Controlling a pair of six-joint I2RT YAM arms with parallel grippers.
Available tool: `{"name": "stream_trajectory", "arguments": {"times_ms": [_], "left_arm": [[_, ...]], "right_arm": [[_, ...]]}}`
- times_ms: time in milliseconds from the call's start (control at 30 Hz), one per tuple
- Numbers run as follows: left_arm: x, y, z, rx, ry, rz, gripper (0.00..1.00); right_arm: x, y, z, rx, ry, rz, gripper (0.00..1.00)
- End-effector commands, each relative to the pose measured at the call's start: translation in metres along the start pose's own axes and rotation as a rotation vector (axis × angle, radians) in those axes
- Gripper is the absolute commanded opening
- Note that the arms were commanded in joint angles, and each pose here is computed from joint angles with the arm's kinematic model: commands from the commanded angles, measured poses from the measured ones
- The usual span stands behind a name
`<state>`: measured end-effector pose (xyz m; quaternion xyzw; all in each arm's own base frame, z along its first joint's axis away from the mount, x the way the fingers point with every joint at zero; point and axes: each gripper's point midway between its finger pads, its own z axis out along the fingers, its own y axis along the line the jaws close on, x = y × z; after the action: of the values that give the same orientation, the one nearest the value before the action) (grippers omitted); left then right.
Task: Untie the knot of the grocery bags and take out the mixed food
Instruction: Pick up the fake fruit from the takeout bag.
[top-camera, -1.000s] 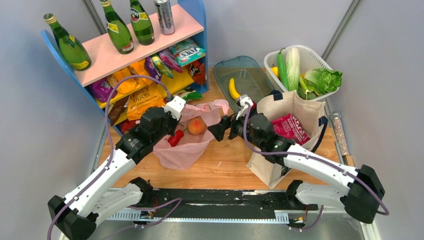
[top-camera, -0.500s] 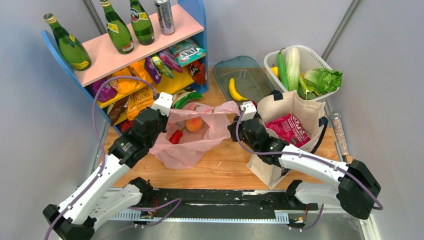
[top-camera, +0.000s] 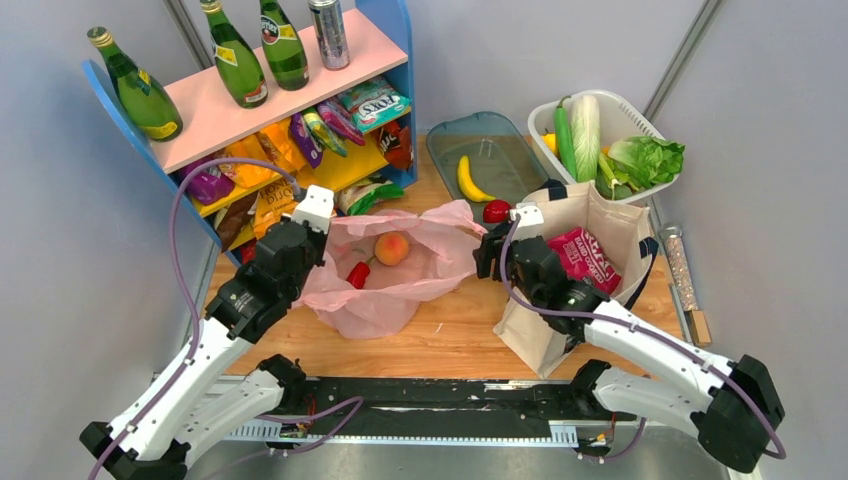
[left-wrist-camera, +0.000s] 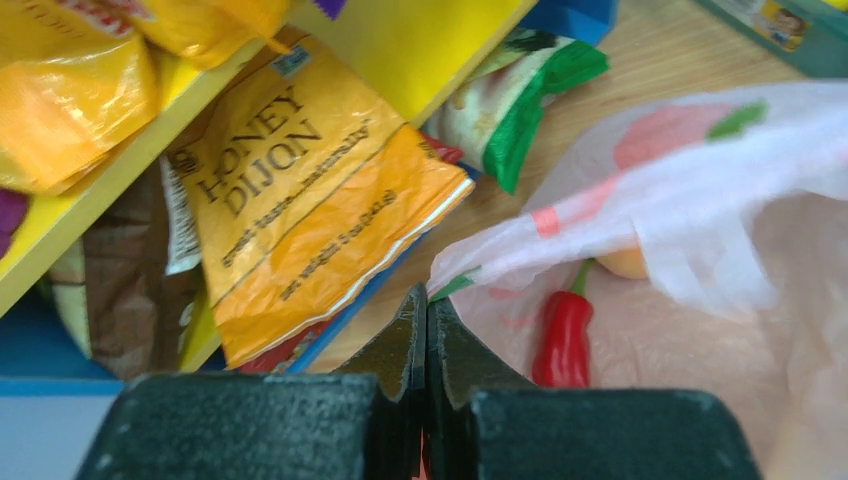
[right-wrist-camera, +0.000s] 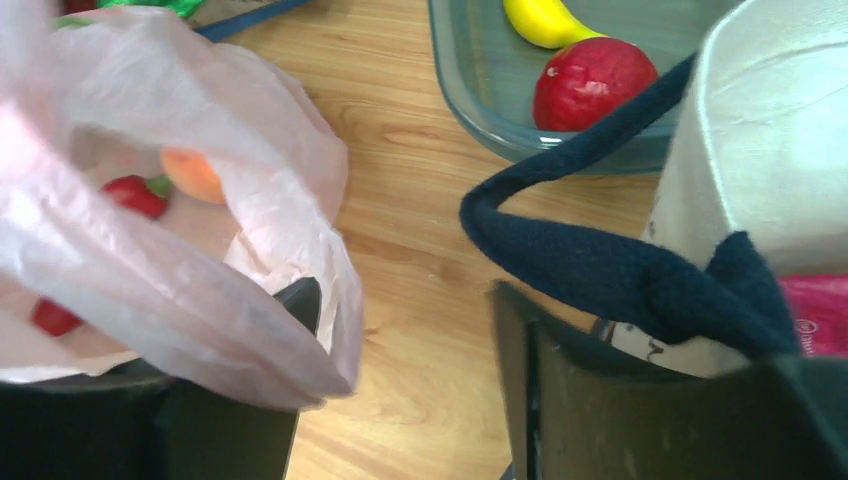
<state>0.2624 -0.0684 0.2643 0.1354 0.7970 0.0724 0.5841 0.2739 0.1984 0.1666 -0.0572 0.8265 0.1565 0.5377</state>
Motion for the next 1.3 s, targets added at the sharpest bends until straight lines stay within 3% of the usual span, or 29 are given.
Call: {"name": "stream_trajectory", "arguments": {"times_ms": [0,133,400,600,733,1000,1267], "left_arm": [[-0.010,-0.029,0.001,0.168,-0.058,0.016,0.00],[-0.007,-0.068,0.003,0.364,-0.046,0.036,0.00],[0.001,-0.082,0.011,0.406,0.009,0.029,0.00],[0.002,-0.080,0.011,0.397,0.007,0.025,0.00],[0.002,-0.077,0.012,0.380,0.006,0.026,0.00],[0.002,-0.078,0.011,0.385,-0.002,0.031,0.00],[0.002,-0.074,0.012,0.362,-0.005,0.030,0.00]], "right_arm": [[-0.027,0.034,-0.028,-0.227,-0.031,-0.044,0.73],[-0.060,0.065,-0.067,-0.430,-0.089,-0.027,0.83],[-0.106,0.119,-0.144,-0.840,-0.299,-0.075,0.79],[-0.105,0.160,-0.122,-0.946,-0.283,-0.100,0.62],[-0.098,0.188,-0.093,-0.942,-0.282,-0.065,0.55],[-0.033,0.219,-0.006,-0.770,-0.174,-0.140,0.55],[0.080,0.216,0.013,-0.740,0.021,-0.348,0.58]]}}
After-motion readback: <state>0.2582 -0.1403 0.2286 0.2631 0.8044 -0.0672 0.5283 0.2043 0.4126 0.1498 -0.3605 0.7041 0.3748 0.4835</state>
